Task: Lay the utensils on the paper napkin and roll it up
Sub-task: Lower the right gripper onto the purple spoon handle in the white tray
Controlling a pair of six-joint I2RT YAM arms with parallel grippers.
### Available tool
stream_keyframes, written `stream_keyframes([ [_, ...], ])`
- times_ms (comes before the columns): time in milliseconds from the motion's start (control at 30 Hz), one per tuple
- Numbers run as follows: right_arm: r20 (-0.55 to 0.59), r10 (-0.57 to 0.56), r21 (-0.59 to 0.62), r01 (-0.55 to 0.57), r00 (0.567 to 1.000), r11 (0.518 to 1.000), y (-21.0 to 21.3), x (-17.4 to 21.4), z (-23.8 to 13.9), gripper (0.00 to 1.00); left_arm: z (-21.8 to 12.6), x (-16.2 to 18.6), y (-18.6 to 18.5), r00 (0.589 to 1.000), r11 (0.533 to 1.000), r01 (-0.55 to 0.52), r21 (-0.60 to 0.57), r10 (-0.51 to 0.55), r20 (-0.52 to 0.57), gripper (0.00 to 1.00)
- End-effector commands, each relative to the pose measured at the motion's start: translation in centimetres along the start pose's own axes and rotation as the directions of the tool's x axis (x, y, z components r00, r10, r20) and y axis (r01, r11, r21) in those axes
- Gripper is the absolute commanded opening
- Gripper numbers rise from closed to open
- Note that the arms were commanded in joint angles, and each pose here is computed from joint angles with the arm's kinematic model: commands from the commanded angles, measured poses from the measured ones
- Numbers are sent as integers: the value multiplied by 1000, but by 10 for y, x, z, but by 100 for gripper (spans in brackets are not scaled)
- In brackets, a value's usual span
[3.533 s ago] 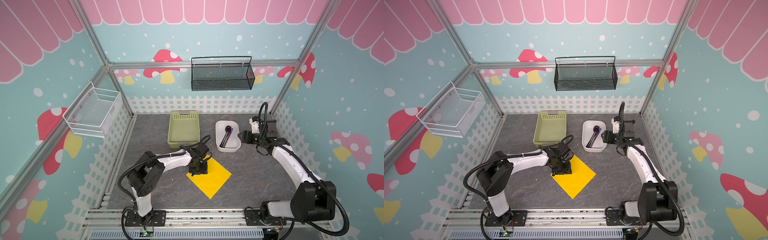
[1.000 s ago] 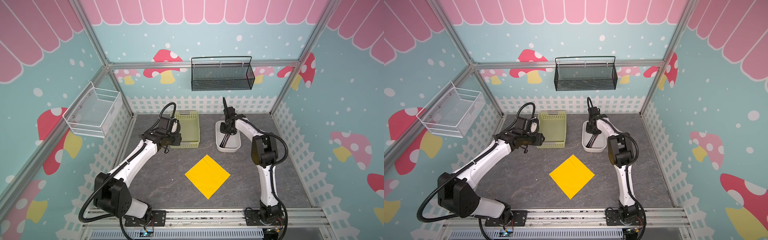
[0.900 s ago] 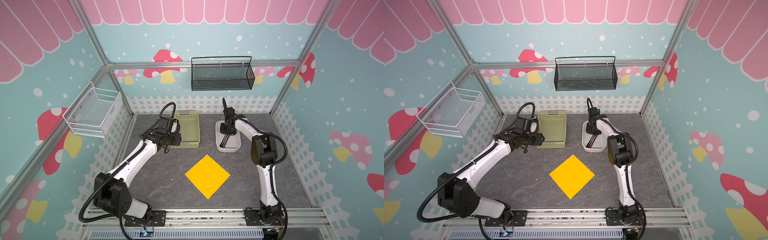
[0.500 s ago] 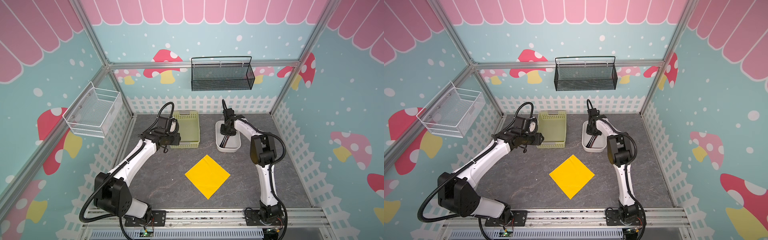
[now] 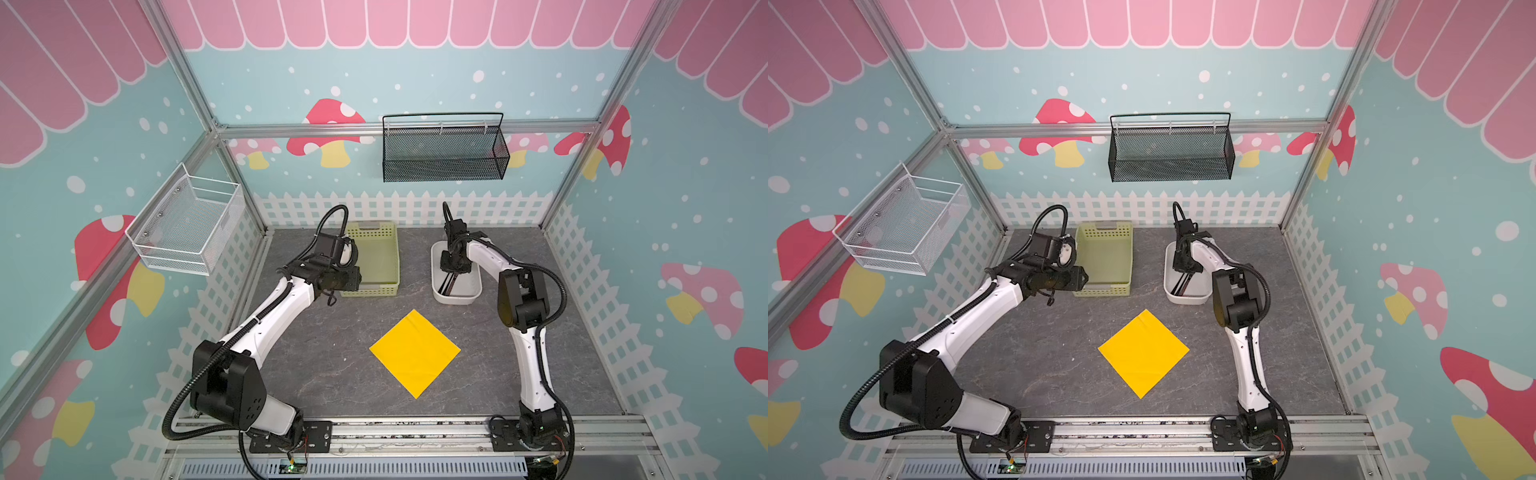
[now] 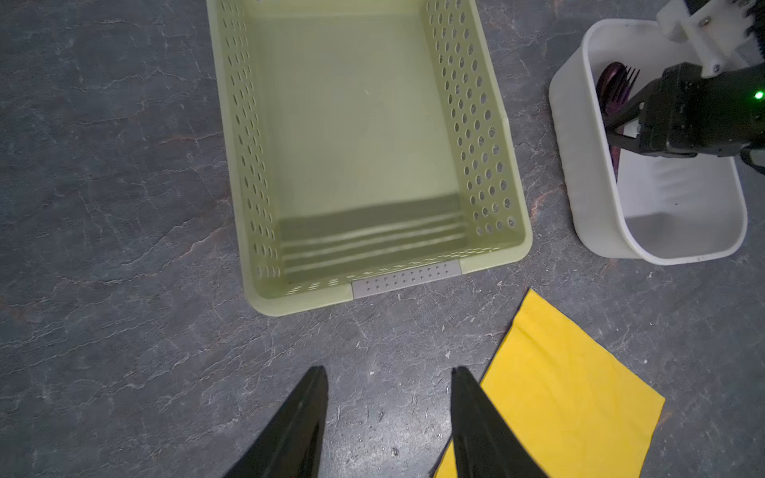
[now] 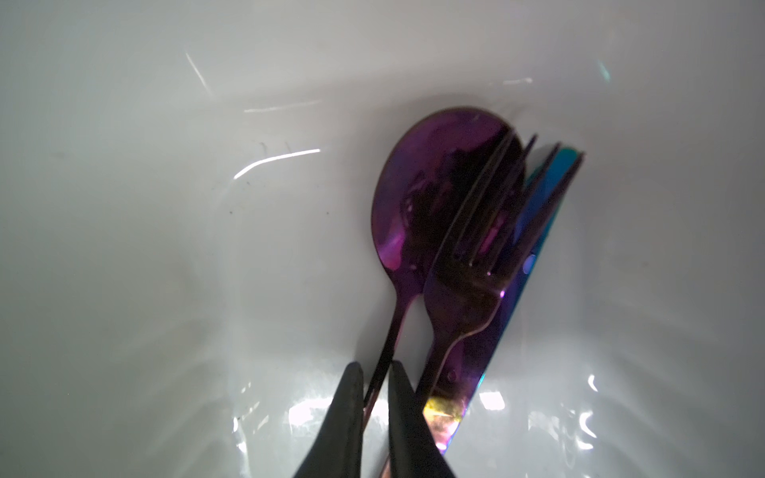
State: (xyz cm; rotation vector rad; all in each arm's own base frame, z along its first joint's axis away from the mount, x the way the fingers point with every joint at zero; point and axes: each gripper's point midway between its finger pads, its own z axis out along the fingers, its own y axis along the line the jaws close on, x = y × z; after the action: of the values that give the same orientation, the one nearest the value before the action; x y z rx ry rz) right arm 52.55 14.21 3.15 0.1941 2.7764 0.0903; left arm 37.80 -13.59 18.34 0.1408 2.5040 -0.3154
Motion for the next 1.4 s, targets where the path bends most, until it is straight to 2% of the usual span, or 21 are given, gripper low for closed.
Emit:
stream_keyframes([
  [0,-22,-4,30,4,1000,1000,-2,4,11,16,1,-2,2,1000,1000,13,4,-13,-4,50],
  [300,-54,-21,34,22,998,999,-2,11,26,15,5,-1,2,999,999,29,20,-29,-17,51],
  [500,-55,-23,32,25,998,999,-2,11,25,11,4,-2,4,999,999,33,15,-33,-14,51],
  [967,-5,-40,-13,40,999,999,7,-4,-9,0,4,0,5,999,999,33,8,-33,-18,51],
  [1367,83,-55,-57,60,995,997,14,-24,-61,0,3,0,6,999,999,32,6,-32,-16,51],
])
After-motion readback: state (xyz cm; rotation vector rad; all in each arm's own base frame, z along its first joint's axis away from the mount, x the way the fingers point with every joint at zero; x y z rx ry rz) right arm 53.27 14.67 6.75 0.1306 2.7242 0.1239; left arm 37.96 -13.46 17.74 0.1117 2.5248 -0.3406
